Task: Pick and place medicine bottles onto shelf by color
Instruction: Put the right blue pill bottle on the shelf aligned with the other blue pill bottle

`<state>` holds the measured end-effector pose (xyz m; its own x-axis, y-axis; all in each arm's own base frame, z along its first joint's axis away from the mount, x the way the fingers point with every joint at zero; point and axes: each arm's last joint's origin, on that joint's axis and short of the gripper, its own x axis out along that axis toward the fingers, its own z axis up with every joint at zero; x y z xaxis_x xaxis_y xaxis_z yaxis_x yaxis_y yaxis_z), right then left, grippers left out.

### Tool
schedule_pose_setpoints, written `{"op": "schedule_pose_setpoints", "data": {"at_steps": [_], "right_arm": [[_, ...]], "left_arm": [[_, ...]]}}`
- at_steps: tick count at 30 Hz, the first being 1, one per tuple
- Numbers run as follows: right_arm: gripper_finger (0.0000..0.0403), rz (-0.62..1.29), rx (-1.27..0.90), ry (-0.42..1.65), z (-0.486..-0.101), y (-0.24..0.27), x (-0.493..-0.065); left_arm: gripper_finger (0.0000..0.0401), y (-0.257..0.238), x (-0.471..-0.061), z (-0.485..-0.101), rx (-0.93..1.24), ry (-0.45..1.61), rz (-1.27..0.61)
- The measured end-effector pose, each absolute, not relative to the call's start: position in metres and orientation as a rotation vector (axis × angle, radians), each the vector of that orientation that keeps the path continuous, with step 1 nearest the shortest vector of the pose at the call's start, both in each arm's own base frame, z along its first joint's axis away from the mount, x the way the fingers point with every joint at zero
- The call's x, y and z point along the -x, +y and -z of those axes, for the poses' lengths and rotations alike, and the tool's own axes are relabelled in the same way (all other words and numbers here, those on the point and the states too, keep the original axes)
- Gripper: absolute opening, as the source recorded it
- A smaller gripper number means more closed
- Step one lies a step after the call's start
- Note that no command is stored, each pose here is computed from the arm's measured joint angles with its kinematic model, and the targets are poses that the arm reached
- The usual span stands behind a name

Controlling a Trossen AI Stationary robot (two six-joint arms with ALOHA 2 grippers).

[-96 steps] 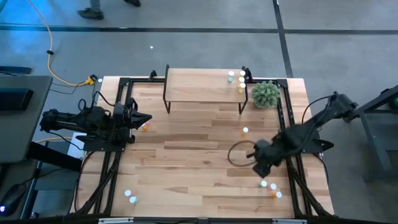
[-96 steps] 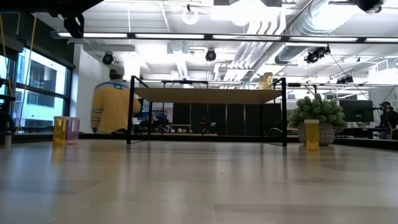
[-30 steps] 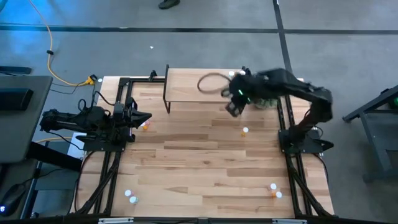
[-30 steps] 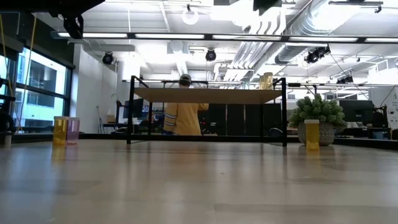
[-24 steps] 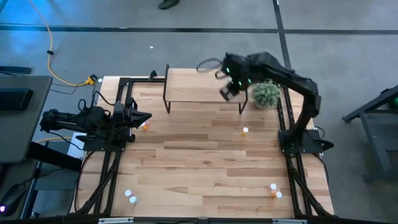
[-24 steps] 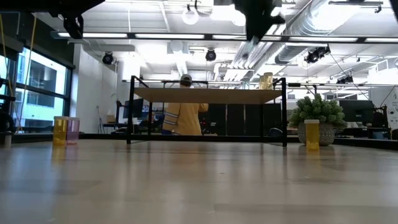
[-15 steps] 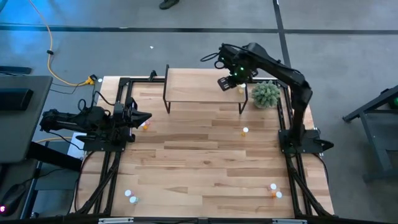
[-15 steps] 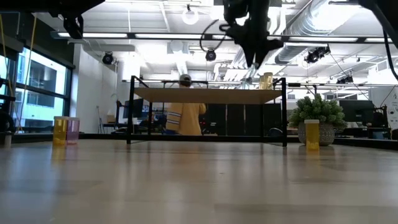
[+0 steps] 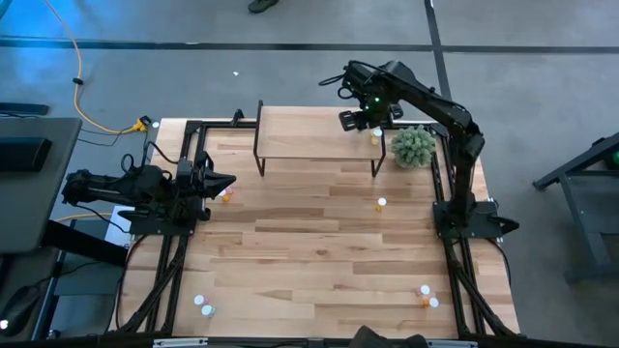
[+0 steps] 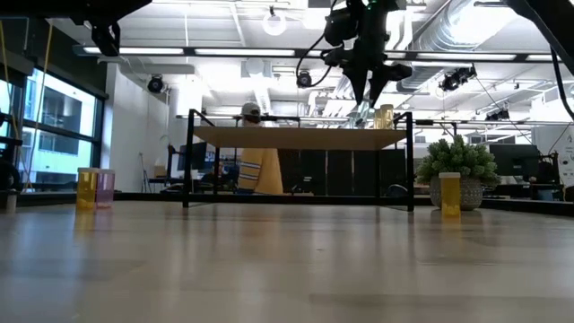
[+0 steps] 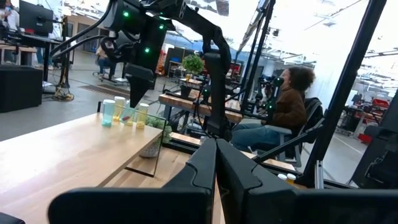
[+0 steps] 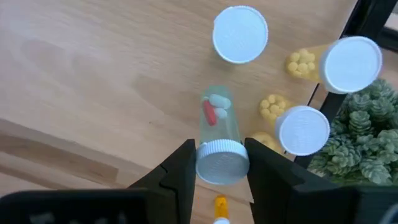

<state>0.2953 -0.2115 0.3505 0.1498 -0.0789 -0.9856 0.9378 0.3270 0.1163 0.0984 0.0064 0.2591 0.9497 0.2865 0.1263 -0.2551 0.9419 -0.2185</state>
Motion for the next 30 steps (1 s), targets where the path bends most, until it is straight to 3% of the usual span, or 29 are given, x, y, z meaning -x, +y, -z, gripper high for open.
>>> {"op": "schedule_pose_setpoints", "data": {"at_steps": [30], "right_arm": [[0.0113,0.936,-0.996,1.195,-0.329,-0.231,-0.303]], "left_arm": [[0.0000,0.006,-0.098,-0.259,0.238,-0.162,-0.275]]}}
